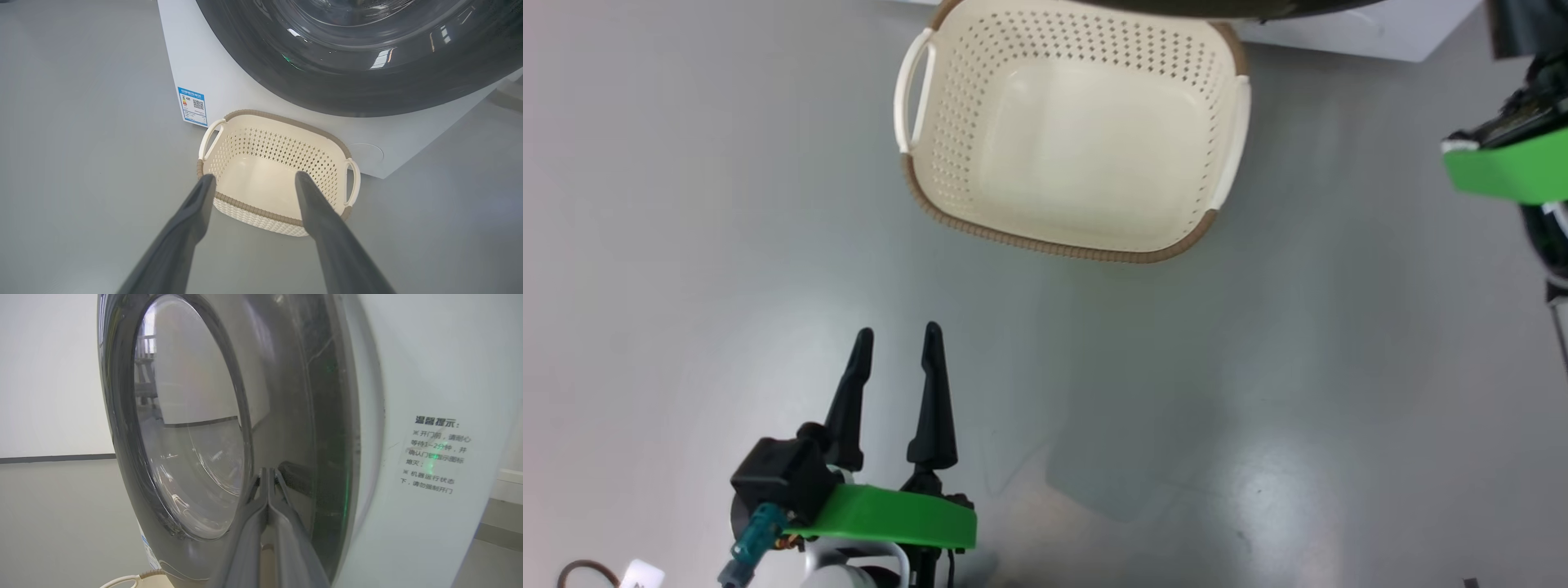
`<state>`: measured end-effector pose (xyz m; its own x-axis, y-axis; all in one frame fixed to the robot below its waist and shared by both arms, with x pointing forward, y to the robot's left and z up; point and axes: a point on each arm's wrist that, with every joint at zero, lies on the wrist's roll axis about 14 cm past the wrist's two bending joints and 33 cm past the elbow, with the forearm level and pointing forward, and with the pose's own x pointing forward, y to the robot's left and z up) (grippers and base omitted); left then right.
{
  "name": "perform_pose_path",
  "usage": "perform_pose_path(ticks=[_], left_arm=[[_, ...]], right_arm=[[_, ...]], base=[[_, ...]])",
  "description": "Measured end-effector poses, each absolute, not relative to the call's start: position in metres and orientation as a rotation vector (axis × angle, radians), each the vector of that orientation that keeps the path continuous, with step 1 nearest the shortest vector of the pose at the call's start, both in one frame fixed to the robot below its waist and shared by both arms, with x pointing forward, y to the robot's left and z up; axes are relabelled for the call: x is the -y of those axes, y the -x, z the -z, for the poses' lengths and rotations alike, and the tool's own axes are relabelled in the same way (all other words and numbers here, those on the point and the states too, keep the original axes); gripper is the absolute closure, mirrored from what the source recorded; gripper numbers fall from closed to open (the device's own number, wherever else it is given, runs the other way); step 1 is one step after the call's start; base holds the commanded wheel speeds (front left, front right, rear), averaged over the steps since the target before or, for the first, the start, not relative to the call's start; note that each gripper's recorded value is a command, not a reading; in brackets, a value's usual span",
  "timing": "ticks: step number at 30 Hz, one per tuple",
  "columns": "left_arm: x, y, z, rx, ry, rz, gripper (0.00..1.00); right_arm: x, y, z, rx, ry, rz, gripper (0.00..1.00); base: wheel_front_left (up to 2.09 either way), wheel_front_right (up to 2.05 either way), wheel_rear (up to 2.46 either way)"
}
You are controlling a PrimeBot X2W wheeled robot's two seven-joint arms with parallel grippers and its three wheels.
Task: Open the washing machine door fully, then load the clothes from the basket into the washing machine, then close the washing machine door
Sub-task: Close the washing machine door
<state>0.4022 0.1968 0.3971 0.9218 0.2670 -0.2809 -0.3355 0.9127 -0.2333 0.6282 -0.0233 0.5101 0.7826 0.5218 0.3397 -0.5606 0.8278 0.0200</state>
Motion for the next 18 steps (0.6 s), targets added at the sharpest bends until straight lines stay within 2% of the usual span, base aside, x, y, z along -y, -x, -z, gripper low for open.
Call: perform_pose_path(ticks=[10, 18], left_arm=[[-0.194, -0.4, -0.398, -0.255, 0.31, -0.337, 0.0], [-0.192, -0.399, -0.401, -0.25, 0.312, -0.334, 0.0]], right_arm=[[0.031, -0.668, -0.51, 0.369, -0.091, -0.57, 1.0], [0.032, -0.674, -0.51, 0.36, -0.082, -0.575, 1.0]], base=[[0.0, 0.0, 0.0], [0.0, 0.0, 0.0]])
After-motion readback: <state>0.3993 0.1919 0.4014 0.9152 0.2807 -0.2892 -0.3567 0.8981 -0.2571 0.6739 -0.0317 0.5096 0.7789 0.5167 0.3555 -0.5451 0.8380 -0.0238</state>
